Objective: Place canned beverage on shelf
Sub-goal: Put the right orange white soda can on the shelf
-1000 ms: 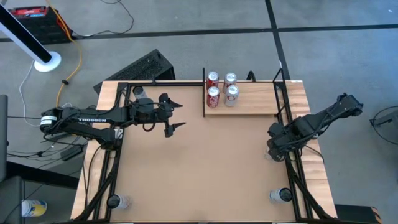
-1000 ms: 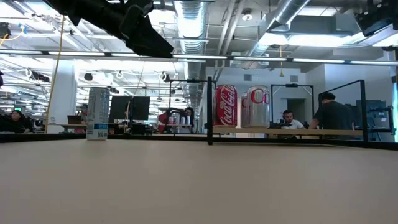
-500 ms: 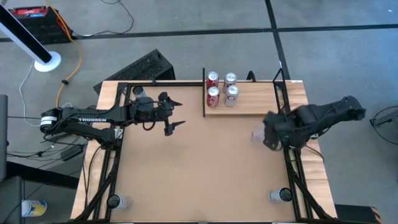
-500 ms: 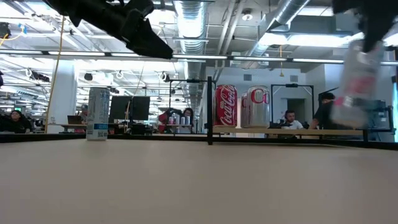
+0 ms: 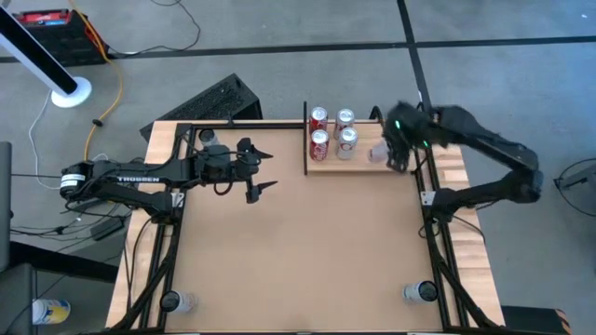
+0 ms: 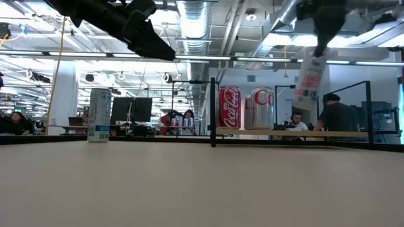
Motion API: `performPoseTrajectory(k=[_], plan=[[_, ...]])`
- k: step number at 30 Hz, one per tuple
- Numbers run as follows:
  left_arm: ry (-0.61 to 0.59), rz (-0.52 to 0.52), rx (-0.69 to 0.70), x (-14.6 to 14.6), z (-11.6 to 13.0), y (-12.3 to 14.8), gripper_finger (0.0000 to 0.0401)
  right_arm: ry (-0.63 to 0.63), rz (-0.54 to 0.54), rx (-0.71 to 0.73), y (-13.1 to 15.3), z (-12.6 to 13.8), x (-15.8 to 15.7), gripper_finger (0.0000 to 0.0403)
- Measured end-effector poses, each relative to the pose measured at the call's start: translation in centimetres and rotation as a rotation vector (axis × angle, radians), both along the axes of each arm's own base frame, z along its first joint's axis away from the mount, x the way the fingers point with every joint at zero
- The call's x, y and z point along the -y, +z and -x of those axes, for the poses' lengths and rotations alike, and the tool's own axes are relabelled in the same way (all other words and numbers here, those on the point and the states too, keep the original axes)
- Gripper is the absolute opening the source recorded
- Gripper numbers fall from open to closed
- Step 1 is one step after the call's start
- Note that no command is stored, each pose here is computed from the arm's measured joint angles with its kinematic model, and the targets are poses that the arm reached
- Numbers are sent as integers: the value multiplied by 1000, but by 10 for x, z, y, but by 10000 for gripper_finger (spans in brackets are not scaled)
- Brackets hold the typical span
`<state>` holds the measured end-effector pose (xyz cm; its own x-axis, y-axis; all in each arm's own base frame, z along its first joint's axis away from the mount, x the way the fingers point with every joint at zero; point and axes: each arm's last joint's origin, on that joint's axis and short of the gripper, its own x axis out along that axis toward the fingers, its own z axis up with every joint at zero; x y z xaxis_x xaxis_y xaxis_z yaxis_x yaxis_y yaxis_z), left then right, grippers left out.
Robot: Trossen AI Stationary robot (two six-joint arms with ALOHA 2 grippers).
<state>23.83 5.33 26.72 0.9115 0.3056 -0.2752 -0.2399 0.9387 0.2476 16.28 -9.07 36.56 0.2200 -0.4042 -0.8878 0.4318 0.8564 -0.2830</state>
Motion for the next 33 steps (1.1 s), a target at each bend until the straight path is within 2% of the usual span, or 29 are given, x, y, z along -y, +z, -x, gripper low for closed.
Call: performPoseTrajectory(k=[7, 16, 21, 33], plan=[[0, 2, -7, 0, 0, -1, 367, 118, -5, -141, 2, -24, 71, 276], [8, 4, -23, 0, 1, -2, 367, 110, -46, -187, -2, -24, 145, 276], [18, 4, -23, -2, 1, -2, 367, 142, -110, -204, -20, -29, 163, 276], [39, 15, -19, -8, 3, -2, 367, 182, -109, -203, -31, -38, 174, 276]])
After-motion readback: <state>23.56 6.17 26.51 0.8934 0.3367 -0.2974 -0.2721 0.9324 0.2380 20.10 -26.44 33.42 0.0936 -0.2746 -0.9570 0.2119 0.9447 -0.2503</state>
